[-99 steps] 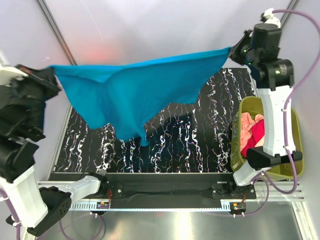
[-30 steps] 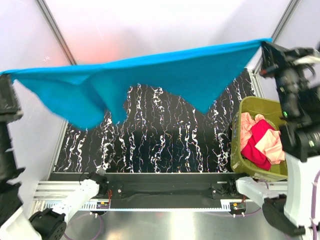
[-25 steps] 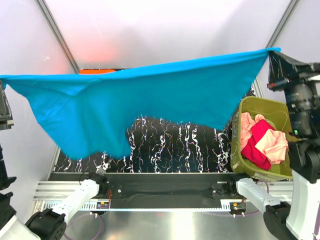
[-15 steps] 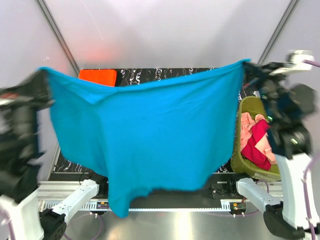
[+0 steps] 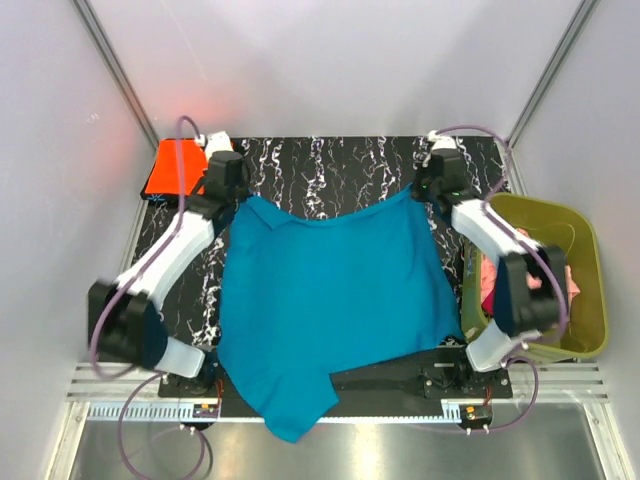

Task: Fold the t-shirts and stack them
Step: Flatten the tshirt out

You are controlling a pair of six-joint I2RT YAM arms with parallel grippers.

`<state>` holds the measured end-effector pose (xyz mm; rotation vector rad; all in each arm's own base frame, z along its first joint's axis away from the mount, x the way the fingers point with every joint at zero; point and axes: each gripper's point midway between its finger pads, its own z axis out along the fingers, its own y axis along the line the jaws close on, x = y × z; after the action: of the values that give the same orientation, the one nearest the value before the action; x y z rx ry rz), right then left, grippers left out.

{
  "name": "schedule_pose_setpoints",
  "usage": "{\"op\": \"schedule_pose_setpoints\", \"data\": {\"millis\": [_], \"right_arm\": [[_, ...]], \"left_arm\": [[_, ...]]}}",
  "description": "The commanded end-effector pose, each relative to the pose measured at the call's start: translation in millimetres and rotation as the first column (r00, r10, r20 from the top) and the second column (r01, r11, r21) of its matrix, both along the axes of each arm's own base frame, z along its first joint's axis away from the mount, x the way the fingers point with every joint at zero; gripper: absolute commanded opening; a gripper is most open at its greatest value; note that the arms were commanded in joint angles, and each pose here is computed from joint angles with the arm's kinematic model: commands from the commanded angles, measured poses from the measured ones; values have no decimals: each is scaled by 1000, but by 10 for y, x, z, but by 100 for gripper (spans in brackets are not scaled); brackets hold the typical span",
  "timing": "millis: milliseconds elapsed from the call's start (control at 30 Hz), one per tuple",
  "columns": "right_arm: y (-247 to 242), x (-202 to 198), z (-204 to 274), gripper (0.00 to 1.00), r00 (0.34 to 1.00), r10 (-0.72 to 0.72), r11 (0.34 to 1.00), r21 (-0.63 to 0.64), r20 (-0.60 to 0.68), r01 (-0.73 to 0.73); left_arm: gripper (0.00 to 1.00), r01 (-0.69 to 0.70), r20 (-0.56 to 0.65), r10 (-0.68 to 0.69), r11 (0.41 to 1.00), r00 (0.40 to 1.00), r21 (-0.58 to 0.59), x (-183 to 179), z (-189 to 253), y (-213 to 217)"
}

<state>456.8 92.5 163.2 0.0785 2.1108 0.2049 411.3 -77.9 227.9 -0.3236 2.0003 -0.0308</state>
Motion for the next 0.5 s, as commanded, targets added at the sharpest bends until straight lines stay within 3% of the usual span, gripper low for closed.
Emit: {"op": "schedule_pose_setpoints", "data": {"millis": [0, 67, 100, 133, 200, 267, 467], "right_arm": [[11, 646, 152, 0, 992, -17, 999, -32, 127, 21], [69, 926, -49, 0, 996, -7, 999, -38, 85, 10], [97, 1020, -82, 0, 997, 0, 999, -39, 81, 3], [105, 1075, -162, 0, 999, 5, 999, -46, 54, -3], [78, 1292, -258, 0, 1000, 2, 997, -73, 25, 0], [41, 1442, -337, 0, 1000, -10, 998, -69, -3, 10], [-165, 1586, -501, 0, 995, -57, 998, -12, -83, 56]], "left_arm": [[0, -90, -6, 90, 996, 996, 22, 529, -94, 179], [0, -94, -75, 95, 995, 993, 17, 723, -273, 208], [0, -89, -194, 97, 995, 976, 49, 773, -666, 217], [0, -102, -167, 107, 994, 980, 35, 972, -465, 198], [0, -111, -302, 129, 991, 944, 77, 1039, -857, 240], [0, -113, -279, 126, 992, 952, 63, 1233, -723, 199], [0, -170, -254, 171, 985, 952, 27, 1328, -621, 194]]}}
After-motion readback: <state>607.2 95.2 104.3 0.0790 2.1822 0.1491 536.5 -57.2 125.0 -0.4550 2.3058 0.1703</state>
